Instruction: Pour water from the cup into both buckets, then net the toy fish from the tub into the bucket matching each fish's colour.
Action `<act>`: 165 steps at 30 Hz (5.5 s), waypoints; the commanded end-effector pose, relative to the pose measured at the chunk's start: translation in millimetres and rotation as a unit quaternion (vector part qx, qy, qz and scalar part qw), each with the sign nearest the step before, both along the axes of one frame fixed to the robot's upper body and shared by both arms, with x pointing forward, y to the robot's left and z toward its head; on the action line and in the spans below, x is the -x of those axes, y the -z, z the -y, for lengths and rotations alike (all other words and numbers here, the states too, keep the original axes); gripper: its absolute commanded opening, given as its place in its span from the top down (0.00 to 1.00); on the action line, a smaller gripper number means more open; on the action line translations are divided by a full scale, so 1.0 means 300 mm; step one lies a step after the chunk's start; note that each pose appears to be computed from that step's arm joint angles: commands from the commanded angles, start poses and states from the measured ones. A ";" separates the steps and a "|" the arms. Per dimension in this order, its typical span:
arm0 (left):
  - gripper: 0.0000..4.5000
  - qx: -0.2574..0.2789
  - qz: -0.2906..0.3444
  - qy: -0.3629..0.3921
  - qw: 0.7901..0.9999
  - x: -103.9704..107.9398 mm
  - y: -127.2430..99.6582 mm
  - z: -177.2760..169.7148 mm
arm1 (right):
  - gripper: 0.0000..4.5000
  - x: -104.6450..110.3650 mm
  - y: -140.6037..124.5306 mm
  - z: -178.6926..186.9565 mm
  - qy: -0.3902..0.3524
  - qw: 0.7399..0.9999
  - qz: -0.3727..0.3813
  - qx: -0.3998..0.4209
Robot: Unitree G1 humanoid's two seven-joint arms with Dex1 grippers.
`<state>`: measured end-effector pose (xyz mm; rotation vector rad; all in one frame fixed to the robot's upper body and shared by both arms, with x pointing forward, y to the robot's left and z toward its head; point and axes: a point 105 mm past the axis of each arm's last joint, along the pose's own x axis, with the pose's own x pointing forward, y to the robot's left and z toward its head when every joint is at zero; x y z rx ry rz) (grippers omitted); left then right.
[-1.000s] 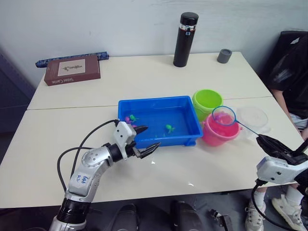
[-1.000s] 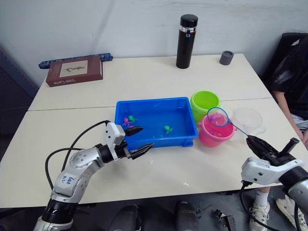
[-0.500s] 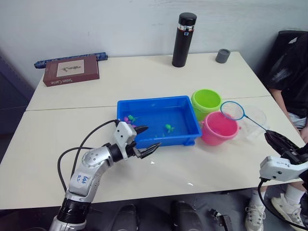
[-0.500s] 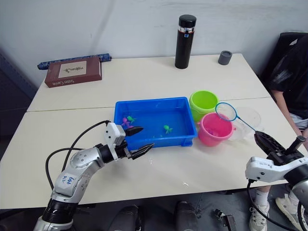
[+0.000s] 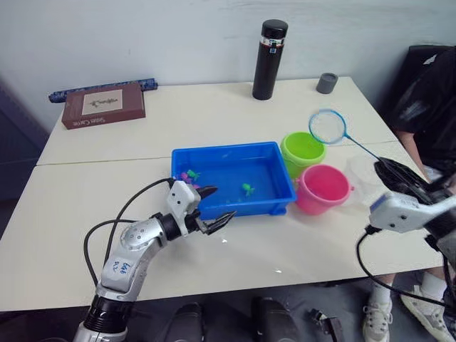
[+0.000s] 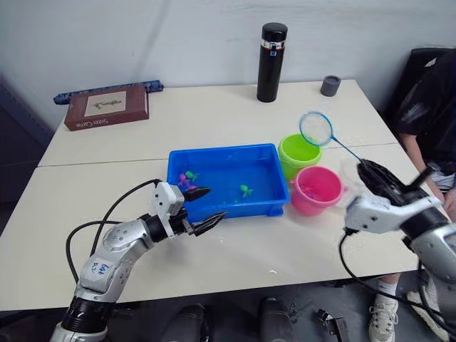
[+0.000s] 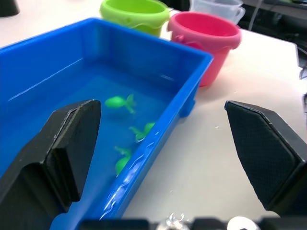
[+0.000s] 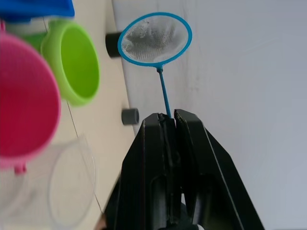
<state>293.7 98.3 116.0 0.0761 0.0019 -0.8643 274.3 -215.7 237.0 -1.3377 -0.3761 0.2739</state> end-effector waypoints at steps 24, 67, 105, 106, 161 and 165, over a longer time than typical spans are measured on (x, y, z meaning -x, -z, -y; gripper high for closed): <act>0.01 0.012 0.013 -0.231 0.973 0.137 0.006 -0.173 | 1.00 -0.189 0.121 -0.340 -0.193 0.926 -0.312 -0.087; 0.01 0.049 0.031 -0.267 0.962 0.158 0.007 -0.203 | 1.00 -0.307 0.300 -0.480 -0.186 0.882 -0.428 -0.064; 0.01 0.052 0.045 -0.253 0.965 0.125 -0.076 -0.160 | 1.00 -0.280 0.195 -0.503 -0.196 0.859 -0.451 -0.138; 0.01 0.052 0.045 -0.251 0.965 0.123 -0.076 -0.159 | 1.00 -0.276 0.192 -0.496 -0.194 0.859 -0.452 -0.140; 0.01 0.034 0.043 -0.027 0.998 0.008 -0.084 0.004 | 1.00 0.131 0.068 0.128 0.052 0.890 -0.251 -0.377; 0.01 0.034 0.045 -0.025 0.998 0.005 -0.086 0.007 | 1.00 0.149 0.114 0.159 0.071 0.897 -0.250 -0.357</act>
